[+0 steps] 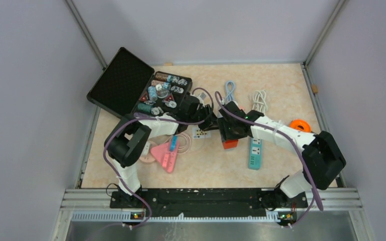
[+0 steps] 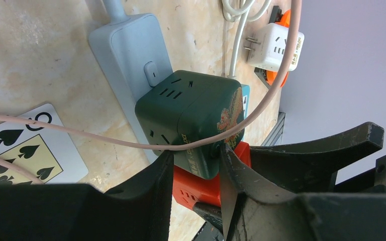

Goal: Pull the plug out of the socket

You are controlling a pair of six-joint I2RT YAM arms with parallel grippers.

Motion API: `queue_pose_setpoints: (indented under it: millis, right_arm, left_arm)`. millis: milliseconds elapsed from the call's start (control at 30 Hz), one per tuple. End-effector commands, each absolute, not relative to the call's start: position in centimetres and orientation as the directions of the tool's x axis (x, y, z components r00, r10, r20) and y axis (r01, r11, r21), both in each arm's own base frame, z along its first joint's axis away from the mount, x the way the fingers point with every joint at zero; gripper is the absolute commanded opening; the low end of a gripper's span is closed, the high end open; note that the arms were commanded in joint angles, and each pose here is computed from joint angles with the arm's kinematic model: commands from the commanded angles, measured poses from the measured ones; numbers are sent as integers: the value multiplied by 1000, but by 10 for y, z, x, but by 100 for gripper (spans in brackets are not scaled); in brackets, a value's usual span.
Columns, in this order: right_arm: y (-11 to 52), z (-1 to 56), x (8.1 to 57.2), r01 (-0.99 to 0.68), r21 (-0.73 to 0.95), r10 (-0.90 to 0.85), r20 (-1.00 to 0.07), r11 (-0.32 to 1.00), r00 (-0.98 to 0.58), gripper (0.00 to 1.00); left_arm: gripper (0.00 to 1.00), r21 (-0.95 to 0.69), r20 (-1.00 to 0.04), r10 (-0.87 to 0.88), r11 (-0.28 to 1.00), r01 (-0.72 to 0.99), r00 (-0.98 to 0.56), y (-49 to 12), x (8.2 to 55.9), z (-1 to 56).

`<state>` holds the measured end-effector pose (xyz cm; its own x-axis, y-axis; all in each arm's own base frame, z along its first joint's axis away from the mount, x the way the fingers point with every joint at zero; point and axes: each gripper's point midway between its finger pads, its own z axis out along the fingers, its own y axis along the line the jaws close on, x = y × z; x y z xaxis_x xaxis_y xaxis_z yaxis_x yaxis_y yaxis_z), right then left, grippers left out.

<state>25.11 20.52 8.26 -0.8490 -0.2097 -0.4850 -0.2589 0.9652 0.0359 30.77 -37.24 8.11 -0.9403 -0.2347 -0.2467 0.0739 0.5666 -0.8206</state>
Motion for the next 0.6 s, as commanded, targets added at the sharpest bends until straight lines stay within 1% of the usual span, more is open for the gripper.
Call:
queue_pose_setpoints:
  millis: [0, 67, 100, 133, 167, 233, 300, 333, 467, 500, 567]
  right_arm:
    - [239, 126, 288, -274, 102, -151, -629, 956, -763, 0]
    - [246, 131, 283, -340, 114, -193, -640, 933, -744, 0]
    - [254, 136, 279, -402, 133, -223, -657, 906, -720, 0]
    - [264, 145, 275, -494, 130, -278, -693, 860, -666, 0]
    - [267, 152, 267, -553, 135, -303, -719, 822, -625, 0]
    - [268, 163, 262, -603, 138, -303, -764, 785, -570, 0]
    - [256, 167, 266, -562, 125, -268, -780, 818, -565, 0]
    - [248, 166, 271, -514, 138, -236, -769, 846, -595, 0]
    - [215, 146, 283, -274, 200, -83, -649, 941, -757, 0]
    - [213, 141, 283, -250, 200, -73, -626, 947, -776, 0]
    - [217, 136, 280, -255, 213, -82, -594, 943, -800, 0]
  left_arm:
    - [35, -470, -84, -215, 870, -152, -973, -292, 253, -55]
    - [35, -470, -85, -214, 870, -150, -973, -292, 252, -56]
    - [35, -470, -85, -214, 870, -150, -973, -292, 253, -56]
    - [35, -471, -85, -214, 869, -150, -973, -292, 252, -56]
    - [35, -472, -83, -214, 869, -151, -973, -292, 252, -56]
    - [35, -478, -79, -214, 865, -151, -974, -293, 251, -57]
    - [35, -477, -74, -214, 865, -154, -974, -292, 250, -58]
    - [35, -475, -72, -216, 866, -157, -974, -292, 249, -59]
    - [35, -472, -70, -218, 867, -160, -973, -291, 248, -60]
    - [34, -470, -69, -218, 868, -160, -974, -291, 248, -61]
    - [34, -469, -68, -217, 869, -161, -974, -290, 248, -62]
